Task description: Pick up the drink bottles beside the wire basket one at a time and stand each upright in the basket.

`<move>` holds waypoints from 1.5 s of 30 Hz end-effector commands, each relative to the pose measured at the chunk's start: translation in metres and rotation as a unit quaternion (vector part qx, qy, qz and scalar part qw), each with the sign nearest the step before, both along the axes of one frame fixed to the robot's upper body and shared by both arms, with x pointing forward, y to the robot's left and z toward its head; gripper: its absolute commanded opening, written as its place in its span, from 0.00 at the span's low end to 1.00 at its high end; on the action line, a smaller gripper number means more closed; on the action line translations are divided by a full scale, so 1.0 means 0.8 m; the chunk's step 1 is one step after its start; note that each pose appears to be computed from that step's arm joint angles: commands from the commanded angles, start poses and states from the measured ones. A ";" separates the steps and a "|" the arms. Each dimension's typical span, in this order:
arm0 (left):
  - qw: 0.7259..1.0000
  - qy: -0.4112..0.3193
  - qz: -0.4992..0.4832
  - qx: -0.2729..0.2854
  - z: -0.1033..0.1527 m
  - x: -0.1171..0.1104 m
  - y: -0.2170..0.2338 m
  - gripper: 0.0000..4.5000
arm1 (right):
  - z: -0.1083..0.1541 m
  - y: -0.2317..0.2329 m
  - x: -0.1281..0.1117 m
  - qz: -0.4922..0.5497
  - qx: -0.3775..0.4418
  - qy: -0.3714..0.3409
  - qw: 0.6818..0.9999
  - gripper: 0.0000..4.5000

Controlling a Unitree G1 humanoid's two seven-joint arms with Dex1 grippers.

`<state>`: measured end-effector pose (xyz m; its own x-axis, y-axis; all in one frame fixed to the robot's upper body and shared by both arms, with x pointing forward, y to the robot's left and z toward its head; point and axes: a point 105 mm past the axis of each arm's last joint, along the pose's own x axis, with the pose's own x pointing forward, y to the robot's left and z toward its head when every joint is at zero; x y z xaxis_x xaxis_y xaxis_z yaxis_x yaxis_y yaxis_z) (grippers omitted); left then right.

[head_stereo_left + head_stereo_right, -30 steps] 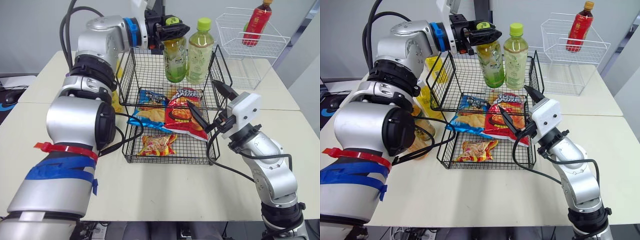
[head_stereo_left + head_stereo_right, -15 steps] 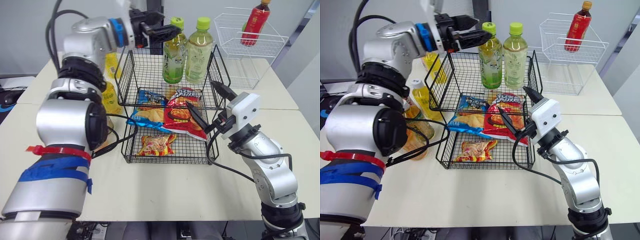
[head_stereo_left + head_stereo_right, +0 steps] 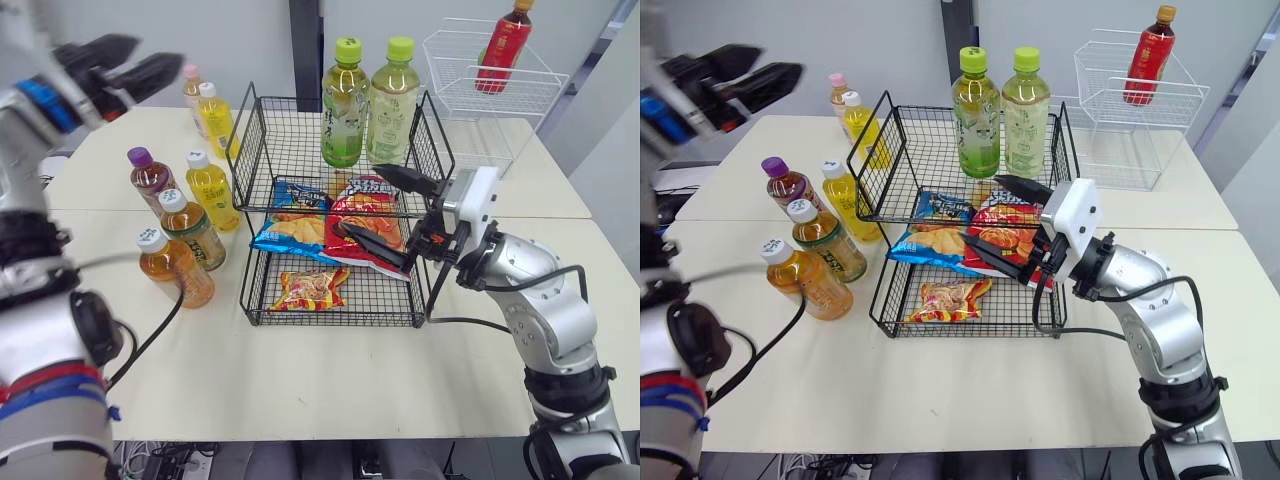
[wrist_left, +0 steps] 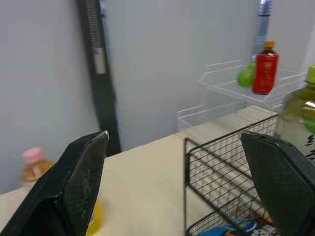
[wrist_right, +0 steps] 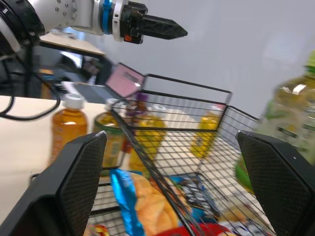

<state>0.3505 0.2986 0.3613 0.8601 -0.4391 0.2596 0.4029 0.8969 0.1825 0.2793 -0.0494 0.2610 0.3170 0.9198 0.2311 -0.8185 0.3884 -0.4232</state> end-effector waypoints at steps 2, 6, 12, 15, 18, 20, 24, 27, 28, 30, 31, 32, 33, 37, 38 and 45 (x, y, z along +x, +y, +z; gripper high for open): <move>0.997 -0.022 0.074 -0.007 -0.007 -0.073 0.044 0.99 | 0.011 0.008 -0.009 0.081 -0.014 0.004 0.997 1.00; 0.993 0.025 0.114 -0.019 -0.059 -0.133 0.064 0.99 | 0.011 0.016 -0.007 0.122 -0.024 0.016 0.992 1.00; 0.977 0.101 0.176 -0.065 -0.136 -0.222 0.088 0.99 | 0.012 0.029 -0.003 0.148 -0.019 0.018 0.989 1.00; 0.969 0.123 0.196 -0.083 -0.162 -0.256 0.088 0.99 | 0.011 0.033 -0.001 0.154 -0.016 0.019 0.988 1.00; 0.963 0.148 0.205 -0.088 -0.183 -0.278 0.080 0.99 | 0.012 0.034 0.000 0.155 -0.012 0.021 0.988 1.00; 0.963 0.154 0.203 -0.092 -0.187 -0.281 0.073 0.99 | 0.012 0.034 0.001 0.154 -0.010 0.022 0.988 1.00; 0.963 0.150 0.200 -0.096 -0.188 -0.277 0.068 0.99 | 0.012 0.037 0.001 0.155 -0.007 0.023 0.988 1.00; 0.964 0.148 0.198 -0.098 -0.190 -0.270 0.066 0.99 | 0.012 0.037 0.000 0.154 -0.008 0.022 0.988 1.00; 0.965 0.146 0.195 -0.099 -0.190 -0.266 0.066 0.99 | 0.012 0.037 0.000 0.152 -0.009 0.021 0.988 1.00; 0.966 0.140 0.193 -0.096 -0.187 -0.256 0.068 0.99 | 0.012 0.036 0.000 0.146 -0.010 0.018 0.989 1.00; 0.967 0.134 0.194 -0.093 -0.184 -0.248 0.070 0.99 | 0.012 0.035 0.000 0.142 -0.011 0.015 0.990 1.00; 0.968 0.128 0.196 -0.087 -0.181 -0.241 0.073 0.99 | 0.013 0.034 0.001 0.138 -0.011 0.013 0.990 1.00; 0.968 0.120 0.202 -0.082 -0.177 -0.229 0.078 0.99 | 0.014 0.033 0.001 0.134 -0.011 0.012 0.991 1.00; 0.972 0.111 0.201 -0.056 -0.169 -0.182 0.088 0.99 | 0.017 0.031 0.003 0.113 -0.006 0.005 0.994 1.00; 0.973 0.109 0.194 -0.052 -0.167 -0.170 0.087 0.99 | 0.018 0.030 0.004 0.107 -0.004 0.004 0.994 1.00; 0.983 0.091 0.158 -0.008 -0.154 -0.078 0.078 0.99 | 0.023 0.029 0.002 0.078 0.006 -0.004 0.997 1.00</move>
<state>0.2787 0.3619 0.2268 0.9891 -0.1294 0.0697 0.1254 0.9903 0.0595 0.2882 -0.0227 0.2651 0.1717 0.9632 0.2066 -0.8930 0.2408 -0.3802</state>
